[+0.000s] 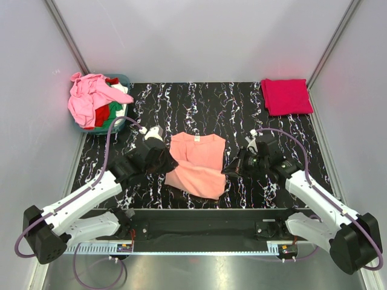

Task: Fold and stack the t-shirts
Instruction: Fold the tshirt

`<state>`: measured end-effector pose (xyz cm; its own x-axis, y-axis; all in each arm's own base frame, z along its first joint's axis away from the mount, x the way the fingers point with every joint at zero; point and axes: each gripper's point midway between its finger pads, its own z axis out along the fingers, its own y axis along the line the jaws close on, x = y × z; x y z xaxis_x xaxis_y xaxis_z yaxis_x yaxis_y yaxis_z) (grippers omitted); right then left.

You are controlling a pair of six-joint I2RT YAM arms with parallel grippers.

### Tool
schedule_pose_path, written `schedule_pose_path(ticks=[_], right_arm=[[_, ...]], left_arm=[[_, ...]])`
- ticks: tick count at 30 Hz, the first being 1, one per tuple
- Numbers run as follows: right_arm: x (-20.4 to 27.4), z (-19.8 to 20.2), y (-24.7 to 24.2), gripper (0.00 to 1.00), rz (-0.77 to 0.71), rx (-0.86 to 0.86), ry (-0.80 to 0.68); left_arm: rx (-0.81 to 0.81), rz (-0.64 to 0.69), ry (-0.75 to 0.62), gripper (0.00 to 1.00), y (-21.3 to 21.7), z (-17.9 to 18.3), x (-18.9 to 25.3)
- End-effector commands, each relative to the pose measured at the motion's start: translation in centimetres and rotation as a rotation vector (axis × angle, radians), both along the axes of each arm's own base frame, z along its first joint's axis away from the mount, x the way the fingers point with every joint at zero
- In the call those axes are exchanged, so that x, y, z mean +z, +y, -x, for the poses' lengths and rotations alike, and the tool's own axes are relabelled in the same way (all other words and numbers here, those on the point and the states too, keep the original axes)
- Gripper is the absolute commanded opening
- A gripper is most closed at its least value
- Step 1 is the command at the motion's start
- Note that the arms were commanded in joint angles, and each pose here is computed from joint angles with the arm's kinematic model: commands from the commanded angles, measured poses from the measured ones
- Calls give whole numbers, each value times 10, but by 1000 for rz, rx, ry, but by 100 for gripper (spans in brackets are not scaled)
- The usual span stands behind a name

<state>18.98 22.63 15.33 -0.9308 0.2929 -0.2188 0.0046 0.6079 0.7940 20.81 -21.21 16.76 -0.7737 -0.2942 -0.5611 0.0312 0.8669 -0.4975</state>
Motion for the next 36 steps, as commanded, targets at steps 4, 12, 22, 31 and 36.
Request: schedule_pose_path(ticks=[4, 12, 22, 31, 36], right_arm=[[16, -14, 1, 0, 17, -21, -83], [26, -46, 9, 0, 71, -15, -128], [34, -86, 17, 0, 92, -31, -157], [29, -116, 9, 0, 94, -55, -150], [23, -135, 2, 0, 100, -68, -142]], left_arm=[[4, 21, -60, 4, -3, -12, 18], [9, -5, -91, 4, -1, -37, 37], [-21, -5, -93, 5, -4, -72, 43], [-63, 9, -95, 5, -14, -103, 48], [-85, -8, -82, 5, -21, -126, 44]])
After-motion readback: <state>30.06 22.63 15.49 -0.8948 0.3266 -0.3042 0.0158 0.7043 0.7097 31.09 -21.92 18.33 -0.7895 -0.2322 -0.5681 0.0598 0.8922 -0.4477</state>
